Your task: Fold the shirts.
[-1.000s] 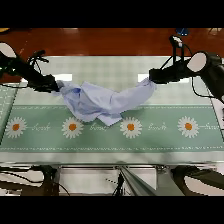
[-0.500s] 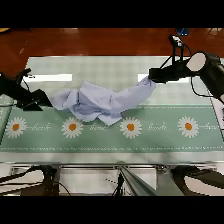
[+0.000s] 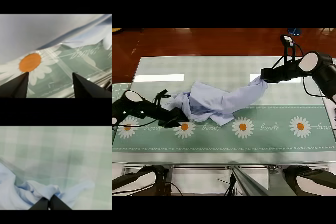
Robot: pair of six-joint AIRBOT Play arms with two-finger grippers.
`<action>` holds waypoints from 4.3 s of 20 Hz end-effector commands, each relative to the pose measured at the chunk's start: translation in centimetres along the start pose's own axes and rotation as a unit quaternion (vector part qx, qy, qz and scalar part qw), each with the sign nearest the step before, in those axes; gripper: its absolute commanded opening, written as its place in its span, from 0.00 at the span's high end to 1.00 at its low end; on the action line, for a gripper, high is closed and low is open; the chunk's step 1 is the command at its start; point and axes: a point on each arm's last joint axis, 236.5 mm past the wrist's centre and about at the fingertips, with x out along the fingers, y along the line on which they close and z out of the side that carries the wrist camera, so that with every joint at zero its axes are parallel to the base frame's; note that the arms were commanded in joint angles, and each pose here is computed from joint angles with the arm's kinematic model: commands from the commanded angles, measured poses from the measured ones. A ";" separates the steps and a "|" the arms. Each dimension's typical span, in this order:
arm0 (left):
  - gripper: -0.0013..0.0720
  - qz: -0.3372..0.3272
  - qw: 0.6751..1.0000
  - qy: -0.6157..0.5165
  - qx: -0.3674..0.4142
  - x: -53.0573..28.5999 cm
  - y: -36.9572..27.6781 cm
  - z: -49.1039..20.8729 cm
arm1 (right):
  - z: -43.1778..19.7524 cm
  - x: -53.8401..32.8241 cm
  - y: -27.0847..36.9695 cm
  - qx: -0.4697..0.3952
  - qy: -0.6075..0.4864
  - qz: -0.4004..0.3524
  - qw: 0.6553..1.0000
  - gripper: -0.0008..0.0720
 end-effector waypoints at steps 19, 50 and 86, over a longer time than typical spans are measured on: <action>0.72 -0.013 0.996 -0.060 -0.065 7.4 -3.7 3.2 | 0.0 0.0 0.1 0.000 0.000 0.002 1.000 0.96; 0.95 -0.043 0.634 -0.667 0.389 -45.6 -31.6 -18.9 | 1.5 -46.6 5.2 0.037 -0.528 0.049 0.847 0.96; 0.95 0.058 0.948 -0.293 0.111 -15.5 -2.4 -1.4 | -5.7 -3.3 -3.4 -0.033 0.163 0.018 0.986 0.15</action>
